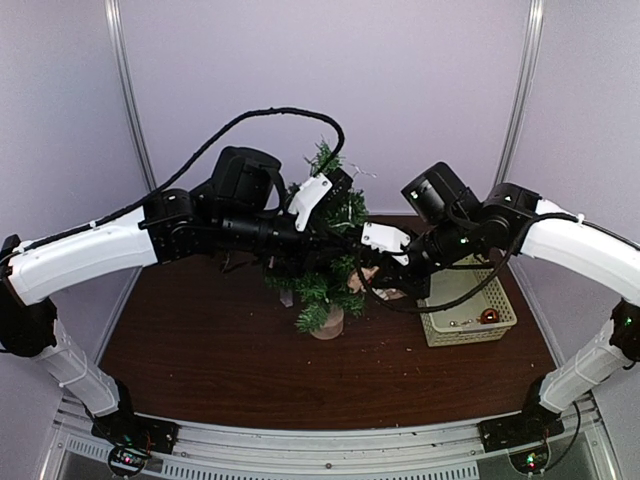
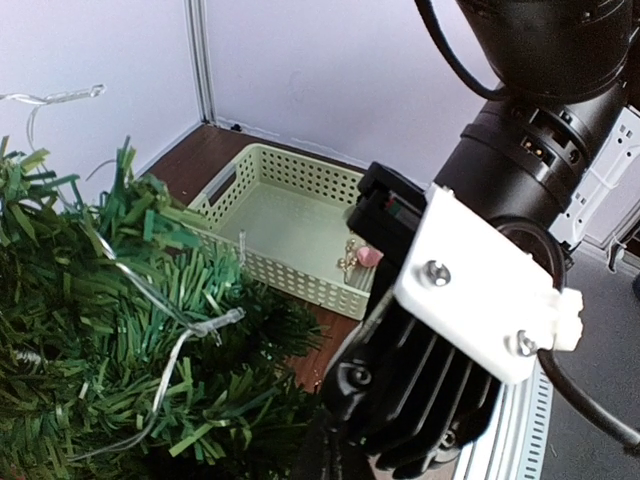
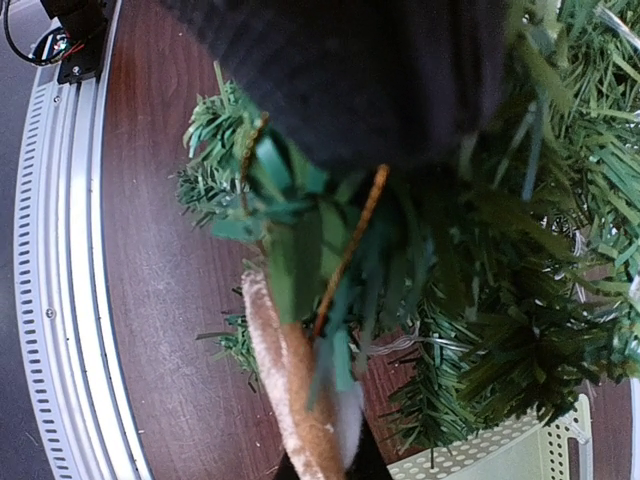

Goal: Decorate the small christmas tree

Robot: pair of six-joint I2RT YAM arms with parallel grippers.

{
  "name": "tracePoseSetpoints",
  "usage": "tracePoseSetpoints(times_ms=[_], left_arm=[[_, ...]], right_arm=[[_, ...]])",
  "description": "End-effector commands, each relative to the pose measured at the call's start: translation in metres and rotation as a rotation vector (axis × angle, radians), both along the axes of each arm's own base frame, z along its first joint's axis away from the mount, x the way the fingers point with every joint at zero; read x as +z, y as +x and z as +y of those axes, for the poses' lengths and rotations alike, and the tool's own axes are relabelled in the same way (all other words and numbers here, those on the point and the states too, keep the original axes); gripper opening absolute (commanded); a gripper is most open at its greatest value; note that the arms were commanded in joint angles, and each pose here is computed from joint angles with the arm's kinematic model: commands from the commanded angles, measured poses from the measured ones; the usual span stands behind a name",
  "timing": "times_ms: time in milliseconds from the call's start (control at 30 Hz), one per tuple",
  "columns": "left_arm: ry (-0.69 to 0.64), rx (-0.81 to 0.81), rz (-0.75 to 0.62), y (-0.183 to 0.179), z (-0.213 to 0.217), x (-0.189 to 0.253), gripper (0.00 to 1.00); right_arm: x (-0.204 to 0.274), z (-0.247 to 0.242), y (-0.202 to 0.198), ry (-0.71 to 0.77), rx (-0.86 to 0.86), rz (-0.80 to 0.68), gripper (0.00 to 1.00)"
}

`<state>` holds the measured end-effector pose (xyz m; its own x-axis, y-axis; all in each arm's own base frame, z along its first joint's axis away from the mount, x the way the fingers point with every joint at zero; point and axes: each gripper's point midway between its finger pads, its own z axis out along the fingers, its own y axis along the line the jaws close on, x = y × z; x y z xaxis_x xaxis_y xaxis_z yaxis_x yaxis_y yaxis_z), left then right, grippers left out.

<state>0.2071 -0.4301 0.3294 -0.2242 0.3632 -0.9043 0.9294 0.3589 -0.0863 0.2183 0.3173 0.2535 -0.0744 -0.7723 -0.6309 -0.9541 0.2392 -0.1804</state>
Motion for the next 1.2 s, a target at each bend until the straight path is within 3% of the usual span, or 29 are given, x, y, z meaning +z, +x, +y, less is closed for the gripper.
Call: tracePoseSetpoints(times_ms=[0,300,567,867,1167], left_arm=[[-0.007,0.026,-0.038,0.006,0.0,0.003,0.0],[0.014,0.028,-0.041,0.007,0.001,-0.006,0.0],[0.012,0.024,-0.041,0.006,0.001,-0.005,0.2],[0.005,0.036,-0.046,0.007,0.003,-0.001,0.31],[-0.018,0.033,-0.053,0.003,0.007,0.007,0.35]], right_arm=[[-0.002,0.005,0.003,0.026,-0.015,0.027,0.0],[-0.011,0.005,0.002,0.019,-0.018,0.058,0.0],[-0.017,0.005,-0.001,0.019,-0.017,0.077,0.0],[-0.018,0.005,-0.004,0.026,-0.009,0.084,0.0],[-0.013,0.007,-0.006,0.049,0.002,0.089,0.12]])
